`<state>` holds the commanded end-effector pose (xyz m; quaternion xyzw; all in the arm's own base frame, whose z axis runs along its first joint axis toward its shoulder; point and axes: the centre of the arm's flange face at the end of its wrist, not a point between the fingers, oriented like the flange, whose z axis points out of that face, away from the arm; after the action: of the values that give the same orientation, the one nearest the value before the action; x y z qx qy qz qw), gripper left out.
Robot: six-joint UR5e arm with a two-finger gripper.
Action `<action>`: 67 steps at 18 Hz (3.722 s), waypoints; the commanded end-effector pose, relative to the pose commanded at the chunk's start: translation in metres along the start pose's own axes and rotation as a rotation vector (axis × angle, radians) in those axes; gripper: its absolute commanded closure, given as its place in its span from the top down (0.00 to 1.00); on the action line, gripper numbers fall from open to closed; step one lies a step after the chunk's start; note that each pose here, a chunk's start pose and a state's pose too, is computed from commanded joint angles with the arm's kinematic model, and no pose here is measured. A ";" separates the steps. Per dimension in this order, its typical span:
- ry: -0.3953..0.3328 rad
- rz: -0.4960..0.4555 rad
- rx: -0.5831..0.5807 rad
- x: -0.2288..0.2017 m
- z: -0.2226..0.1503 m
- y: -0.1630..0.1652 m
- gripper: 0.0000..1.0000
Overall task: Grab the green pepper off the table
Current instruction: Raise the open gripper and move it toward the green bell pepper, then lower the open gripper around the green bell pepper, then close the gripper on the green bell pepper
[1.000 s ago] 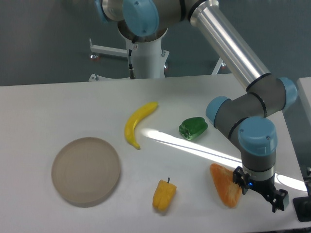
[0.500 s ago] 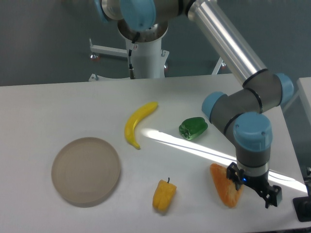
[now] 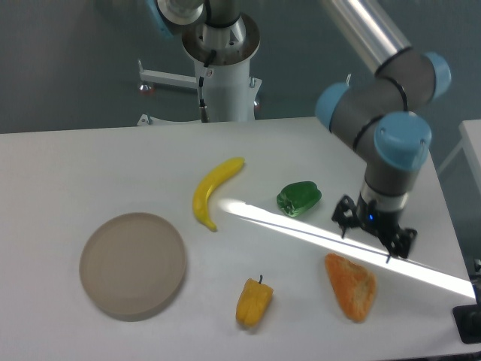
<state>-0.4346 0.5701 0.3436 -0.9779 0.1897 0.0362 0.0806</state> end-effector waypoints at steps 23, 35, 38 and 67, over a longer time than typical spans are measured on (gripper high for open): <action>0.175 0.281 -0.136 0.087 0.039 0.014 1.00; 0.168 0.270 -0.127 0.102 0.059 0.024 1.00; 0.158 0.271 -0.123 0.107 0.068 0.028 1.00; 0.127 0.260 -0.111 0.101 0.057 0.021 0.29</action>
<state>-0.3512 0.5238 0.2744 -0.9483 0.3173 -0.0050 0.0087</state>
